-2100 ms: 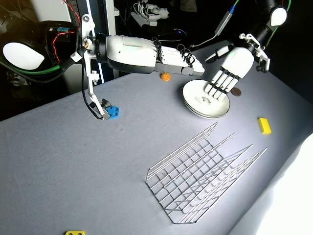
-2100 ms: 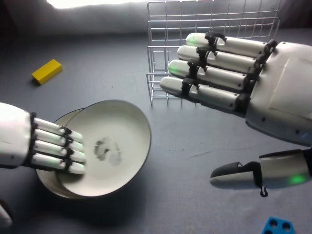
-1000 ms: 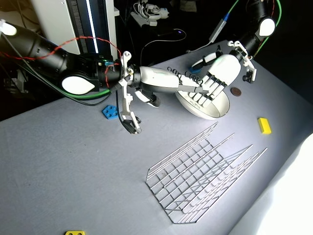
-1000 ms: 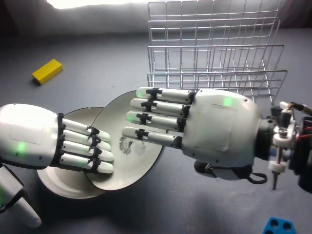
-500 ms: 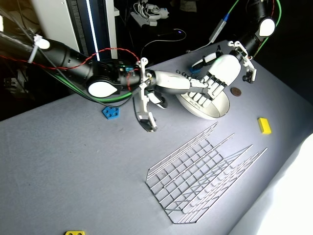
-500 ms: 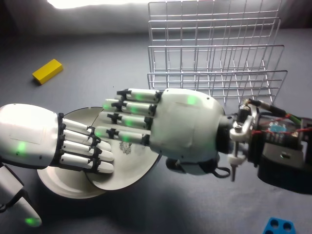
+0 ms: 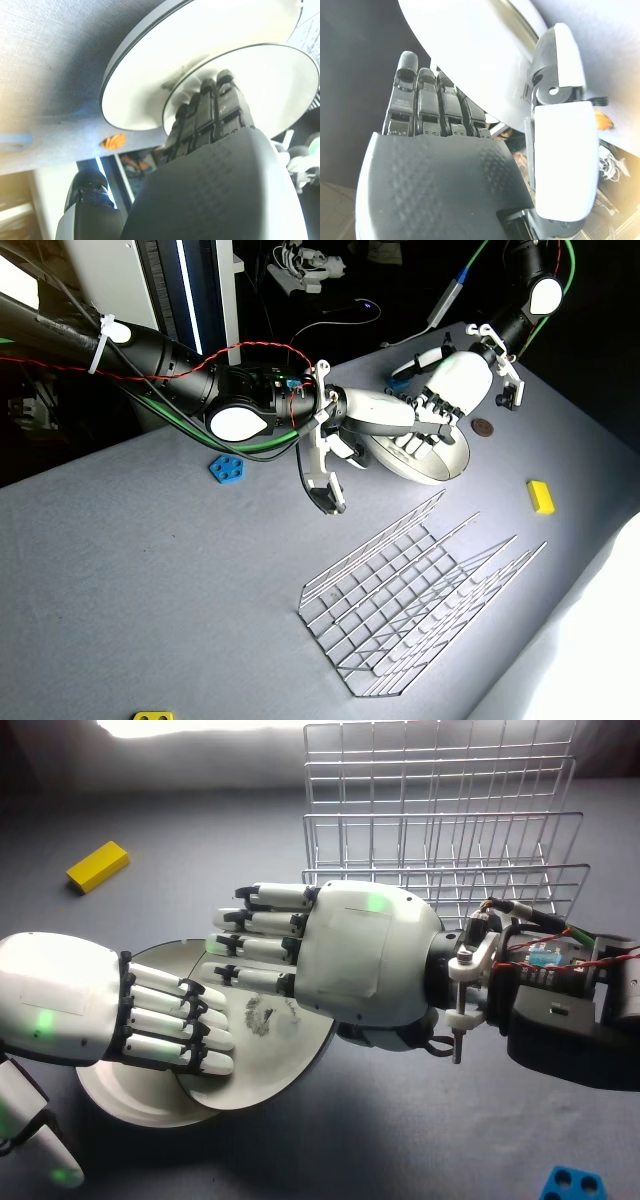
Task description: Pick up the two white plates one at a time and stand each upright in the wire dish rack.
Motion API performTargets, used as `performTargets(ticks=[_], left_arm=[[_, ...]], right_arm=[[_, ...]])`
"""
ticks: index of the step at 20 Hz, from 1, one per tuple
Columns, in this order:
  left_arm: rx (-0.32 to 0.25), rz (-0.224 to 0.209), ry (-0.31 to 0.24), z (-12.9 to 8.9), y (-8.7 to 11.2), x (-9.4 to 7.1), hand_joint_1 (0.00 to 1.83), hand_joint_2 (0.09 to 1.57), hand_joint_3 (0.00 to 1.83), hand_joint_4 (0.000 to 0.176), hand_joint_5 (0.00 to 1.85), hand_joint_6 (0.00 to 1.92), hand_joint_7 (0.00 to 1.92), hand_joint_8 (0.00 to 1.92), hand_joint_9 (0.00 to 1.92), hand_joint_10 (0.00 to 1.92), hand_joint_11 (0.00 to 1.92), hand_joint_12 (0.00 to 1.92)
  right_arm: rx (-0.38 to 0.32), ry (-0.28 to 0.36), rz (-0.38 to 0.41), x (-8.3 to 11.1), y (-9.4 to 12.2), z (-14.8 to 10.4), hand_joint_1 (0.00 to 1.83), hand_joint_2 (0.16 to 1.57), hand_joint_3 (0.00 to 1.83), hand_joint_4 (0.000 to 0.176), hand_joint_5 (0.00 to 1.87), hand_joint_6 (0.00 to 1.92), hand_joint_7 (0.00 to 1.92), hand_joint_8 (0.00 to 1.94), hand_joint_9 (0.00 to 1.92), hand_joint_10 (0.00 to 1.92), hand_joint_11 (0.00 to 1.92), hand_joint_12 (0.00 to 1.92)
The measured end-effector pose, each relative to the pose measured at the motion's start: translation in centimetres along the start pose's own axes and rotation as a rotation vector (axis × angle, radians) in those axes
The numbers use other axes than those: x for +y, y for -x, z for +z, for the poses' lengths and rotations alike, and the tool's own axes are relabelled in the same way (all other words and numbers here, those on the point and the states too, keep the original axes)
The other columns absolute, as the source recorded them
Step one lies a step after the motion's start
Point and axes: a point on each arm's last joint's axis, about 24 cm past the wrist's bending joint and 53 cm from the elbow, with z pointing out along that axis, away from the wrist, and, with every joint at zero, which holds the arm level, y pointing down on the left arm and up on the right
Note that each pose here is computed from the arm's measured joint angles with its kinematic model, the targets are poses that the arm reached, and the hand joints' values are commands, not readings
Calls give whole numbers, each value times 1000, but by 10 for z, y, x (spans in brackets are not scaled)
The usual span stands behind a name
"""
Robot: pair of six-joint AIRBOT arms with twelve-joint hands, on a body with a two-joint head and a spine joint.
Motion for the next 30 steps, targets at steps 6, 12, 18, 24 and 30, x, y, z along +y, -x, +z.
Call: performTargets(ticks=[6, 12, 18, 24, 30], left_arm=[[-2, -2, 3, -1, 0, 2, 0, 1025, 0, 0, 0, 0, 0, 0, 0, 0, 0, 0], [-9, -8, 6, -1, 2, 3, 0, 1033, 3, 0, 9, 3, 0, 0, 0, 0, 0, 0], [-18, -15, 8, -1, 3, 3, 0, 1034, 4, 0, 18, 6, 0, 0, 0, 0, 0, 0], [-91, -79, 40, -17, 34, 11, 0, 1029, 2, 0, 4, 0, 0, 0, 0, 0, 0, 0], [-187, -120, 107, -59, 68, 18, 0, 1024, 0, 0, 29, 12, 0, 0, 0, 0, 0, 0]], right_arm=[[1, 2, 0, 1, 0, 0, 1308, 1069, 1, 0, 780, 49, 812, 25, 795, 91, 405, 1149], [-44, -37, 82, -7, 10, 3, 1397, 1037, 0, 0, 1027, 850, 1136, 663, 1182, 772, 1065, 795], [-51, -40, 103, -6, 11, 4, 1403, 1022, 1, 0, 1060, 769, 1162, 644, 1224, 710, 1121, 716], [-61, -49, 183, -10, 22, 8, 1404, 1022, 0, 0, 1037, 788, 1173, 639, 1232, 698, 1132, 715], [-65, -48, 242, -12, 34, 10, 1401, 1027, 0, 0, 1041, 825, 1158, 615, 1210, 741, 1113, 708]])
